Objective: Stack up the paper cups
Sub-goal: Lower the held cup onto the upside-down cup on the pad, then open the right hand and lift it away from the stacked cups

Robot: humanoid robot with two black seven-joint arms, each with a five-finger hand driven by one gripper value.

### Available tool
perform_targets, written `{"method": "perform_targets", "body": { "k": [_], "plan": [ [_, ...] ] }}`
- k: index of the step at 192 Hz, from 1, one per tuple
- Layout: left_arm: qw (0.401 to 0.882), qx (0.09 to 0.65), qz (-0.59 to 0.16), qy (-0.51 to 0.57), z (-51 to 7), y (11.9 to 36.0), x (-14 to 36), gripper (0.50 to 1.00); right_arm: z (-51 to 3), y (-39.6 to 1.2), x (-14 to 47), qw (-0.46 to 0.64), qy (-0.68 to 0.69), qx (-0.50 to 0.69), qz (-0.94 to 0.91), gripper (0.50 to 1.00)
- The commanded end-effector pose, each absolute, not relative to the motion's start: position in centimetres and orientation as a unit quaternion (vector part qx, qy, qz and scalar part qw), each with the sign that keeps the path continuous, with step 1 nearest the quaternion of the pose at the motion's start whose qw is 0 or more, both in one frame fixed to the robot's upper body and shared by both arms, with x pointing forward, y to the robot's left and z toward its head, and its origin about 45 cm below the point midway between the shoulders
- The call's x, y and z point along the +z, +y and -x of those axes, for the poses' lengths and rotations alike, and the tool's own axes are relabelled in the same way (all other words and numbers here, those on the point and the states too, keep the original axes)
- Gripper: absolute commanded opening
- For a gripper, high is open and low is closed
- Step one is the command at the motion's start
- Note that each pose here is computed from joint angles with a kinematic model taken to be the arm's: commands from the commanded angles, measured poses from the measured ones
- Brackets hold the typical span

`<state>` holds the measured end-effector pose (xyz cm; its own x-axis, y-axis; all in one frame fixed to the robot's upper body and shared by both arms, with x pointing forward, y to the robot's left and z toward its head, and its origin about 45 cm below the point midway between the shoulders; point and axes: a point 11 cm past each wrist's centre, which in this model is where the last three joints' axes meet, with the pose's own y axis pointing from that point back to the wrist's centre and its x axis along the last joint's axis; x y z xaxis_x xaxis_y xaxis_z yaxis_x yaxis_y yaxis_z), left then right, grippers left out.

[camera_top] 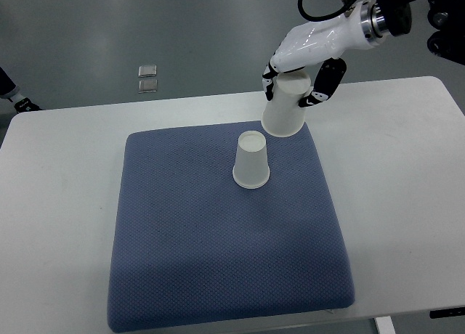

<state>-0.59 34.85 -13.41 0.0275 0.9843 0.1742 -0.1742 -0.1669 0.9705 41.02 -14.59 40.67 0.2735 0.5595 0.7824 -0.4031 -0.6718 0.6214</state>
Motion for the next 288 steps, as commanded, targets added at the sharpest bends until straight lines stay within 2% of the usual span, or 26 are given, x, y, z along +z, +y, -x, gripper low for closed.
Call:
{"method": "perform_targets", "body": {
  "k": [1,28,148,288],
  "plan": [
    [0.507,0.571,-0.507,0.400,0.6,34.9,-13.4,1.000,-40.7,-12.6,40.5,0.390,0.073,0.606,-0.690,0.582],
    [0.507,0.571,-0.507,0.400,0.6,34.9,-13.4,1.000,-40.9,-11.0,39.7,0.386,0.082,0.606,-0.691,0.582],
    [0.507,0.571,-0.507,0.400,0.6,34.9,-13.4,1.000,-41.9,-10.1,36.3,0.395,0.085,0.583,-0.705,0.582],
    [0.507,0.571,-0.507,0.400,0.6,34.9,-13.4,1.000,-42.9,-11.6,33.6,0.411,0.072,0.559,-0.717,0.596]
  ]
}}
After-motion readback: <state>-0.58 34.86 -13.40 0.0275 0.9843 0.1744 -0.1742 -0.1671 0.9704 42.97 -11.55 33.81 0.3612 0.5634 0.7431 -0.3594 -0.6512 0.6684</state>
